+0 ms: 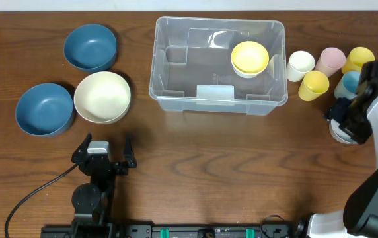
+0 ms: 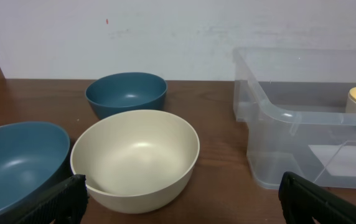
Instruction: Pack container
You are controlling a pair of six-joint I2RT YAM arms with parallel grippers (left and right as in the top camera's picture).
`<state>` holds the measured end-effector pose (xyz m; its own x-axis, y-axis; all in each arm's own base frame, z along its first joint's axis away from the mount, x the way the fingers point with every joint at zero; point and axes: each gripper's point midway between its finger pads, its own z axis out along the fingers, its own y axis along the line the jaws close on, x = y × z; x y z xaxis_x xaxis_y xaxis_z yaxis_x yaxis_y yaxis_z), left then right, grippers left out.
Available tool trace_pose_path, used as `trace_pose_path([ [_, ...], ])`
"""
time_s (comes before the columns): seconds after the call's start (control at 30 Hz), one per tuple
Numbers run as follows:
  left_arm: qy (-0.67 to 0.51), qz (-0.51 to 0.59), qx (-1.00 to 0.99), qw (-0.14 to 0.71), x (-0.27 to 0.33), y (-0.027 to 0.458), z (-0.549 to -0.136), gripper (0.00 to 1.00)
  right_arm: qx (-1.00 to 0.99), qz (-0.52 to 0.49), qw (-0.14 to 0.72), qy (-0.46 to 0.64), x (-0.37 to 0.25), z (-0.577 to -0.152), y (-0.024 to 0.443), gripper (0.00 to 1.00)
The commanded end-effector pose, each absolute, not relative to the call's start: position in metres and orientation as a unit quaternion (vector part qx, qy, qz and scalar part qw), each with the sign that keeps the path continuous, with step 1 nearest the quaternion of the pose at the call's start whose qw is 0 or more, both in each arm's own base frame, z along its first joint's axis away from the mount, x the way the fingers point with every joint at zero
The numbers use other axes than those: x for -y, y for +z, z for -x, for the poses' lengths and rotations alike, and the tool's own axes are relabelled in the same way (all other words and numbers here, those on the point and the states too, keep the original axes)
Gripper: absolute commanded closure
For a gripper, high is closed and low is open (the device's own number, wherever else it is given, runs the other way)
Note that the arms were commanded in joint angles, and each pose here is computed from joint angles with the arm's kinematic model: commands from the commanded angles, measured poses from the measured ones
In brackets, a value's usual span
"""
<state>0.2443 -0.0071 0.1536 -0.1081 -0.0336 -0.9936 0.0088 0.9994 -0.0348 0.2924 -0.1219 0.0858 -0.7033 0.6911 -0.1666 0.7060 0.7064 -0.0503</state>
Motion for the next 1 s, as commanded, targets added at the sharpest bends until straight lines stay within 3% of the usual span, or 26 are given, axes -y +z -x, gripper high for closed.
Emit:
trace_pose_path([
  [0.0,-0.006,0.009,-0.761,0.649,0.004,0.136,-0.244,0.02,-0.923,-0.376,0.068,-0.051,0.122,-0.29,0.07,0.27],
  [0.37,-0.006,0.009,-0.761,0.649,0.004,0.136,-0.244,0.02,-0.935,-0.323,0.14,-0.052,0.128,-0.31,0.036,0.32],
  [0.63,-0.006,0.009,-0.761,0.649,0.004,0.136,-0.244,0.02,-0.934,-0.316,0.157,-0.052,0.128,-0.313,0.026,0.57],
  [0.87,-0.006,0.009,-0.761,0.649,0.004,0.136,-0.244,0.02,-0.939,-0.312,0.135,-0.041,0.114,-0.291,-0.002,0.66],
  [0.97,-0.006,0.009,-0.761,0.649,0.004,0.136,-0.244,0.02,-0.941,-0.312,0.128,-0.039,0.112,-0.285,-0.007,0.83],
])
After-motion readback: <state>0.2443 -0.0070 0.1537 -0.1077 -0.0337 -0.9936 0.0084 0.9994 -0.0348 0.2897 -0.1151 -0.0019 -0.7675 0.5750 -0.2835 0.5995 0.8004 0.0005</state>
